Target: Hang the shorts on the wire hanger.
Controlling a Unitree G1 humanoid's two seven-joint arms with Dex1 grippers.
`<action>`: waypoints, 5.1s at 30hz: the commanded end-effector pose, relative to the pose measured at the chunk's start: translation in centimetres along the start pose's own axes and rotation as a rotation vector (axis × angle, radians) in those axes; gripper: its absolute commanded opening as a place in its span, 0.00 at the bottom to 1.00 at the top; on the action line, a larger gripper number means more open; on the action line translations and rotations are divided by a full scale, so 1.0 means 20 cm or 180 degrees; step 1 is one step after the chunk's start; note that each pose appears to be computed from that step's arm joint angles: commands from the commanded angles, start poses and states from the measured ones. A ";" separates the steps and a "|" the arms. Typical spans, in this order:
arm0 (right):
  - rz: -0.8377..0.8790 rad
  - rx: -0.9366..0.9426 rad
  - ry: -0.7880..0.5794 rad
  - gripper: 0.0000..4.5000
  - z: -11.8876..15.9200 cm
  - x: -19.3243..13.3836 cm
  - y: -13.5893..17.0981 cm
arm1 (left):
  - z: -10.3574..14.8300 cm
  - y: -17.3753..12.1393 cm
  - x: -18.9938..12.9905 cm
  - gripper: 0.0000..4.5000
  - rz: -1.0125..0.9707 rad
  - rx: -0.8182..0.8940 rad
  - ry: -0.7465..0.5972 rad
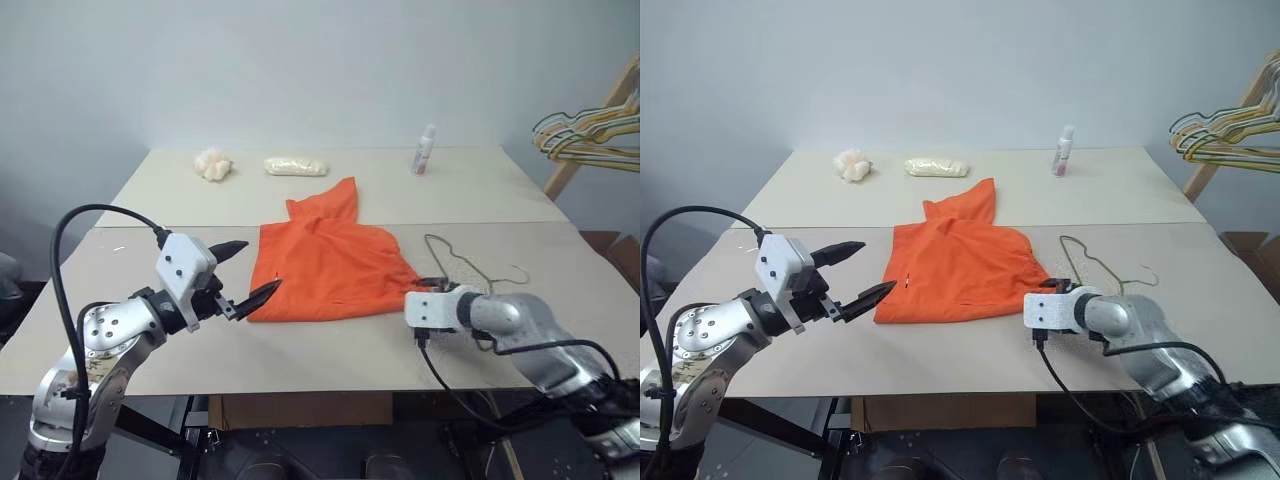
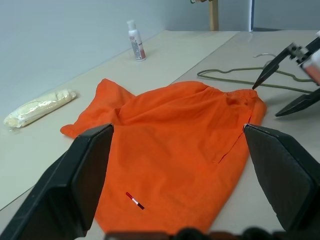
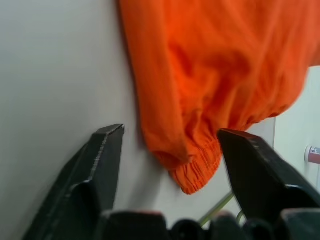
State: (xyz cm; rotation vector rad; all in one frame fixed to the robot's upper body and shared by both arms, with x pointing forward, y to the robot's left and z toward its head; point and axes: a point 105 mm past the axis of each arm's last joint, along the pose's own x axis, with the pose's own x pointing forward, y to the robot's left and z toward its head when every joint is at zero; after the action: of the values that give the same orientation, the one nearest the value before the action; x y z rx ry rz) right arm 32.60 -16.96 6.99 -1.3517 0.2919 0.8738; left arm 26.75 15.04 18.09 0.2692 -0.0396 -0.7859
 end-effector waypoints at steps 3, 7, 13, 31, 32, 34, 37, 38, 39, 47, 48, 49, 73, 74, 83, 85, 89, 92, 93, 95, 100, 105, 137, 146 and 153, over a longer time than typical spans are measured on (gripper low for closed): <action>-0.0230 -0.0227 -0.0068 0.28 0.02 0.06 -0.11 | 0.03 -0.01 0.00 1.00 0.0008 0.0102 -0.0040; -0.0284 -0.0208 -0.0159 0.01 0.05 0.06 -0.13 | -0.02 -0.03 -0.01 1.00 -0.0068 0.0156 0.0183; -0.0368 -0.0184 -0.0324 0.01 0.11 -0.01 -0.17 | -0.29 0.00 -0.03 1.00 -0.0064 0.0482 0.1001; -0.0408 -0.0213 -0.0455 0.00 0.17 -0.10 -0.18 | -0.73 0.08 0.13 0.79 -0.0364 0.1430 0.1862; -0.0410 -0.0213 -0.0458 0.00 0.17 -0.11 -0.18 | -0.73 0.08 0.14 0.72 -0.0371 0.1419 0.1846; -0.0413 -0.0214 -0.0463 0.00 0.17 -0.11 -0.18 | -0.72 0.09 0.17 0.57 -0.0370 0.1407 0.1813; -0.0425 -0.0214 -0.0475 0.00 0.18 -0.11 -0.19 | -0.71 0.11 0.21 0.36 -0.0330 0.1389 0.1747; -0.0423 -0.0218 -0.0481 0.00 0.18 -0.12 -0.19 | -0.70 0.12 0.22 0.28 -0.0322 0.1382 0.1731; -0.0420 -0.0222 -0.0485 0.00 0.18 -0.12 -0.19 | -0.69 0.12 0.22 0.21 -0.0317 0.1379 0.1724; -0.0335 -0.0406 -0.0935 0.00 0.24 -0.20 -0.17 | -0.49 0.10 0.07 0.01 -0.0998 0.0929 0.1382; -0.0275 -0.0466 -0.1071 0.00 0.26 -0.23 -0.16 | -0.45 0.08 0.02 0.01 -0.1156 0.0877 0.1423; -0.0233 -0.0508 -0.1163 0.00 0.27 -0.25 -0.15 | -0.43 0.07 -0.02 0.01 -0.1272 0.0831 0.1456; -0.5040 0.0798 -0.1394 0.00 0.35 -0.80 -1.66 | 1.21 1.06 0.34 0.01 0.2780 0.1615 -0.1383; -0.5114 0.0677 -0.1485 0.00 0.36 -0.82 -1.64 | 1.25 1.03 0.33 0.01 0.2712 0.1797 -0.1526; -0.3360 -0.0088 -0.1674 0.00 0.20 -0.35 -1.10 | 0.79 0.79 0.39 0.01 0.0874 0.2124 -0.1264; -0.2616 -0.0340 -0.1780 0.00 0.19 -0.25 -0.89 | 0.62 0.70 0.34 0.01 0.0336 0.1949 -0.1002; -0.1464 -0.0629 -0.1928 0.00 0.17 -0.16 -0.53 | 0.32 0.43 0.16 0.01 -0.0754 0.1610 -0.0177; -0.0988 -0.0645 -0.1988 0.00 0.17 -0.14 -0.37 | 0.15 0.26 -0.01 0.01 -0.1334 0.1357 0.0512; -0.0880 -0.0667 -0.1993 0.00 0.17 -0.13 -0.34 | 0.11 0.22 -0.06 0.01 -0.1468 0.1258 0.0697; -0.0689 -0.0728 -0.1987 0.00 0.18 -0.12 -0.27 | 0.02 0.12 -0.16 0.01 -0.1707 0.1056 0.1003; -0.0526 -0.0893 -0.1916 0.00 0.17 -0.11 -0.16 | -0.07 0.02 -0.19 0.01 -0.1348 0.0604 0.1147; -0.0321 -0.0996 -0.1843 0.00 0.12 -0.15 -0.01 | -0.14 -0.13 -0.24 0.01 -0.1331 0.0215 0.1286; -0.0465 0.1461 -0.1124 1.00 -0.08 -0.65 -0.01 | 0.24 0.06 -0.08 1.00 -0.1042 -0.0164 0.0059; -0.0283 0.2938 0.0315 1.00 -0.39 -0.61 -0.04 | 0.39 -0.02 0.16 1.00 -0.1301 -0.0662 -0.0376; -0.0203 0.3373 0.0742 1.00 -0.49 -0.47 -0.03 | 0.37 -0.10 0.17 1.00 -0.1617 -0.0764 -0.0126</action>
State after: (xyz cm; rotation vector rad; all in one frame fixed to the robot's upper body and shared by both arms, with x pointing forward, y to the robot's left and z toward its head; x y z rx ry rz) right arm 29.11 -29.07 10.96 -0.4447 0.7488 0.4096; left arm 27.35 9.83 24.22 -0.0255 0.1017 -1.2602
